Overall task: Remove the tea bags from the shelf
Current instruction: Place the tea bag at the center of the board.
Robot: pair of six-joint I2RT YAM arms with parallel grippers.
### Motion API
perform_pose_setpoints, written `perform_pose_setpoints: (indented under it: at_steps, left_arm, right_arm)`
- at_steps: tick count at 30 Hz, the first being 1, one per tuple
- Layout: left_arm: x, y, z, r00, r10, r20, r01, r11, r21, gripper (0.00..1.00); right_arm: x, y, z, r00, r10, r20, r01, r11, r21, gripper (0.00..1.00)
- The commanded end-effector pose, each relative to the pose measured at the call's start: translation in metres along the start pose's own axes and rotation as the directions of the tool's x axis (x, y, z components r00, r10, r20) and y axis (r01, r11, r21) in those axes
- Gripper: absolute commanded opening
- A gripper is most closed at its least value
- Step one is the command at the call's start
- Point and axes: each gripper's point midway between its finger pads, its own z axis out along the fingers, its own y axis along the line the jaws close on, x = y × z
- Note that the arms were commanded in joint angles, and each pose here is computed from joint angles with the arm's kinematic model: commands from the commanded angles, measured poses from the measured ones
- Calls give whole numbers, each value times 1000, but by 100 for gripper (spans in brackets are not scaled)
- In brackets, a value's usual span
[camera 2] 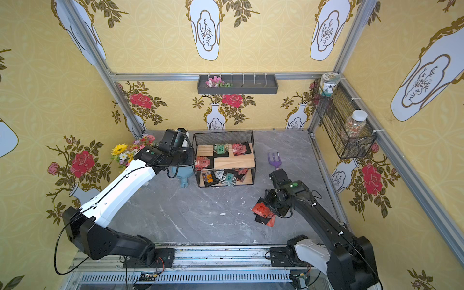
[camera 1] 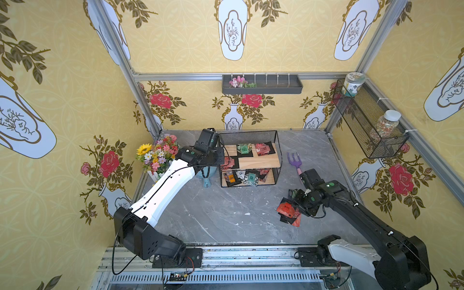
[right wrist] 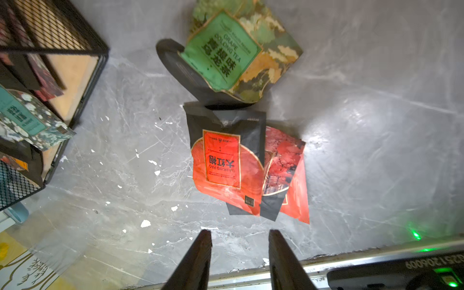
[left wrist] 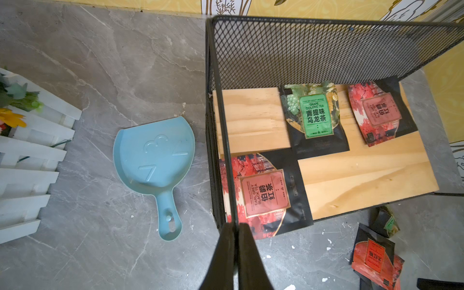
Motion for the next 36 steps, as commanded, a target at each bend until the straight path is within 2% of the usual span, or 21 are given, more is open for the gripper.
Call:
perform_pose_setpoints:
  at_steps: [1, 6, 10, 12, 16, 18, 20, 23, 28, 36]
  left_arm:
    - [10, 2, 2, 999, 23, -42, -23, 1000, -3, 0]
    - [10, 2, 2, 999, 18, -42, -19, 1000, -2, 0]
    - [10, 1, 2, 999, 16, -41, -16, 1000, -1, 0]
    - [10, 1, 3, 999, 15, -43, -15, 1000, -2, 0]
    - [10, 2, 2, 999, 11, -39, -11, 1000, -2, 0]
    - [10, 1, 3, 999, 10, -42, -10, 1000, -1, 0]
    - [10, 1, 2, 999, 10, -40, -10, 1000, 2, 0]
    - [10, 1, 2, 999, 10, -40, -10, 1000, 0, 0]
    - [9, 2, 0, 999, 8, -38, -8, 1000, -2, 0]
    - [11, 2, 2, 999, 3, -45, -3, 1000, -4, 0]
  right_arm:
    - [-7, -12, -14, 998, 11, 65, -15, 998, 60, 45]
    - [-17, 1, -39, 989, -41, 144, 34, 998, 45, 48]
    - [-22, 45, -75, 932, -229, 281, 224, 973, 48, 48]
    - [-18, 80, -91, 870, -352, 345, 353, 933, 63, 52]
    - [8, 163, -104, 687, -601, 409, 626, 775, 87, 62]
    - [21, 199, -101, 600, -678, 424, 714, 694, 99, 68]
    - [27, 232, -96, 544, -714, 441, 767, 636, 86, 73]
    - [28, 270, -82, 506, -729, 462, 796, 600, 74, 77]
    - [30, 315, -63, 477, -738, 477, 821, 568, 58, 82]
    - [29, 346, -33, 450, -748, 488, 839, 541, 57, 88]
